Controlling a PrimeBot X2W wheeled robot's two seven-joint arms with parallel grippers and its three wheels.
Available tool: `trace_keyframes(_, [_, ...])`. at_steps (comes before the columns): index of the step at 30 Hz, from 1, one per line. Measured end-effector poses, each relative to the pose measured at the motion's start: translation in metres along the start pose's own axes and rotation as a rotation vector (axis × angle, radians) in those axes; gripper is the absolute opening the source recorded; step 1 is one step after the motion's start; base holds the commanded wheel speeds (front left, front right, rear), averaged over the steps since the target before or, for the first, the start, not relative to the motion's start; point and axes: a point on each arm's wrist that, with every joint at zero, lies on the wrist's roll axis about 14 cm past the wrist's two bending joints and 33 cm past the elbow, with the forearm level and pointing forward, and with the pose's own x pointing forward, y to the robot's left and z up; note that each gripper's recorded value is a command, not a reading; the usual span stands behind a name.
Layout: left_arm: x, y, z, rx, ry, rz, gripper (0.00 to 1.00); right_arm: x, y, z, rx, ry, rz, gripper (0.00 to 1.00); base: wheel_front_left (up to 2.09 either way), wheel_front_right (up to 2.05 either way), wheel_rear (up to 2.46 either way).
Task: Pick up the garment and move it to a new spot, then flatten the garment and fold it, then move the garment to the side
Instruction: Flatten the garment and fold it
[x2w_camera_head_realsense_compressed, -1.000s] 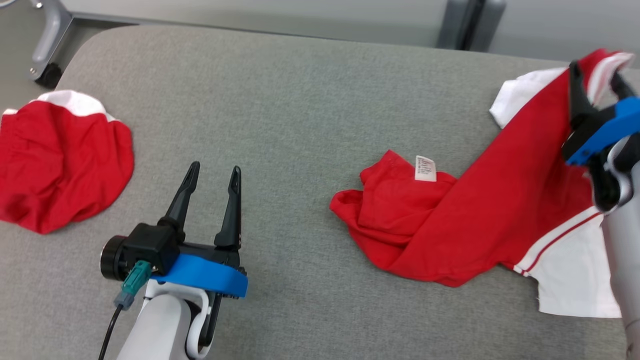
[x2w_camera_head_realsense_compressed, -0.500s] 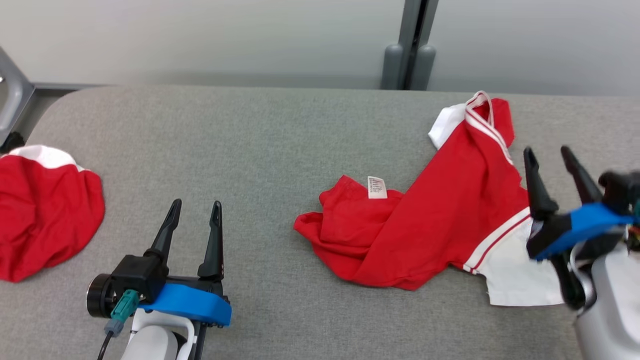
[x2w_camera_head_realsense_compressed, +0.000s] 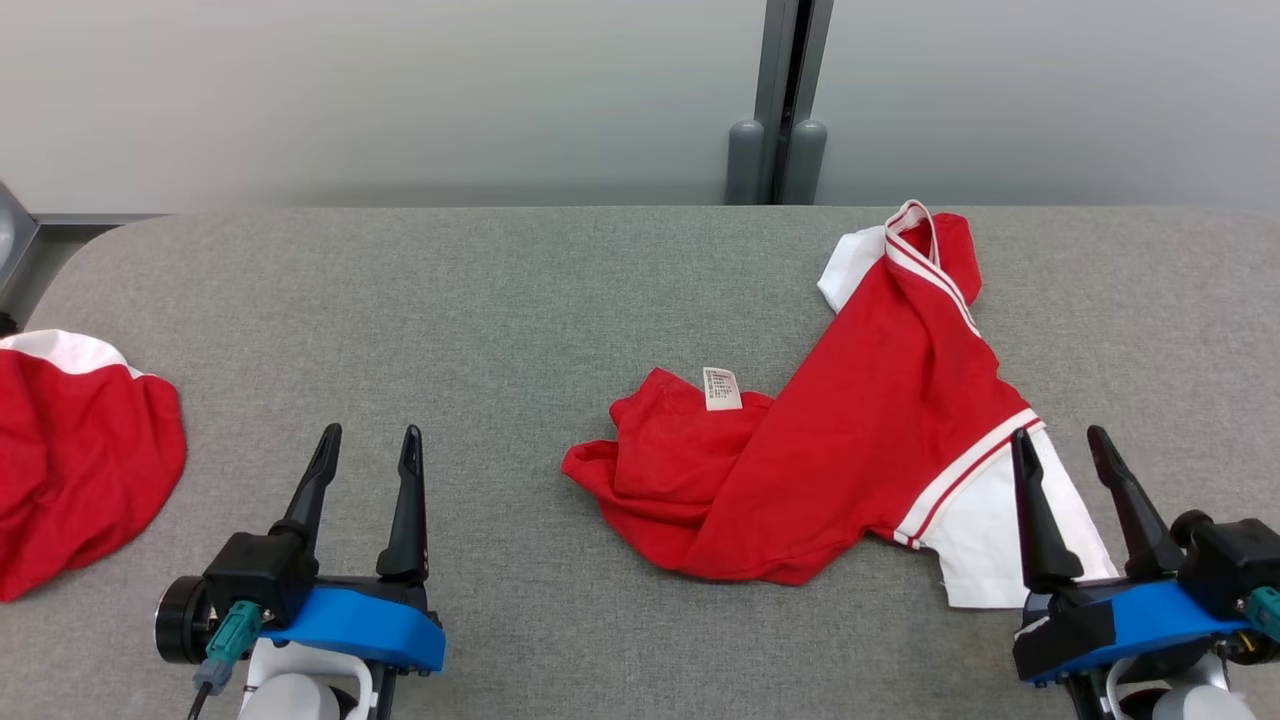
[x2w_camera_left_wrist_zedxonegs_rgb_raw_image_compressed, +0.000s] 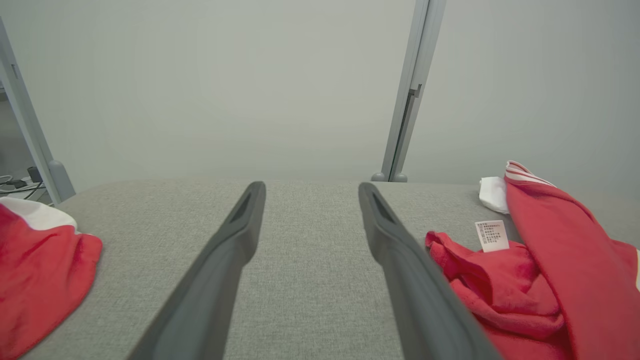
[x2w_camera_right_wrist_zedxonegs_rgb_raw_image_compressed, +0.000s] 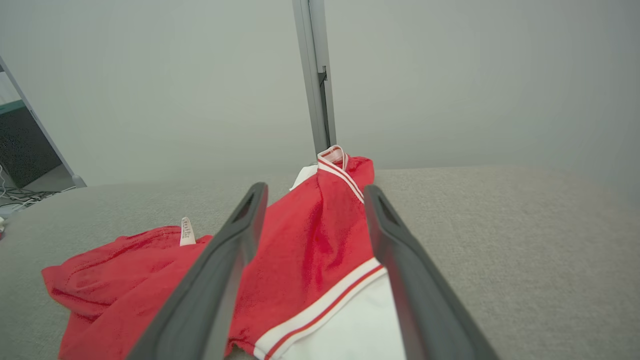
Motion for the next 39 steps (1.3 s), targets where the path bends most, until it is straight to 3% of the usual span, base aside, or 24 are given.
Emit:
trace_keyframes(9, [-0.001, -0.017, -0.016, 0.001, 0.054, -0.059, 1.0, -0.017, -0.001, -0.002, 0.006, 0.035, -0.017, 1.0, 0.0, 0.0, 0.0])
trace_keyframes(14, [0.016, -0.059, -0.017, 0.008, 0.095, -0.195, 1.0, -0.02, -0.007, 0.0, 0.003, 0.035, -0.036, 1.0, 0.0, 0.0, 0.0])
trace_keyframes(23, [0.019, -0.127, -0.056, -0.011, 0.353, -0.405, 1.0, -0.026, -0.011, -0.004, 0.023, 0.051, -0.054, 1.0, 0.0, 0.0, 0.0])
trace_keyframes(29, [0.024, -0.124, -0.079, -0.012, 0.554, -0.373, 1.0, -0.027, -0.012, -0.009, 0.038, 0.066, -0.058, 1.0, 0.0, 0.0, 0.0])
trace_keyframes(39, [0.031, -0.125, -0.09, -0.022, 0.726, -0.349, 1.0, -0.025, -0.012, -0.017, 0.048, 0.082, -0.059, 1.0, 0.0, 0.0, 0.0])
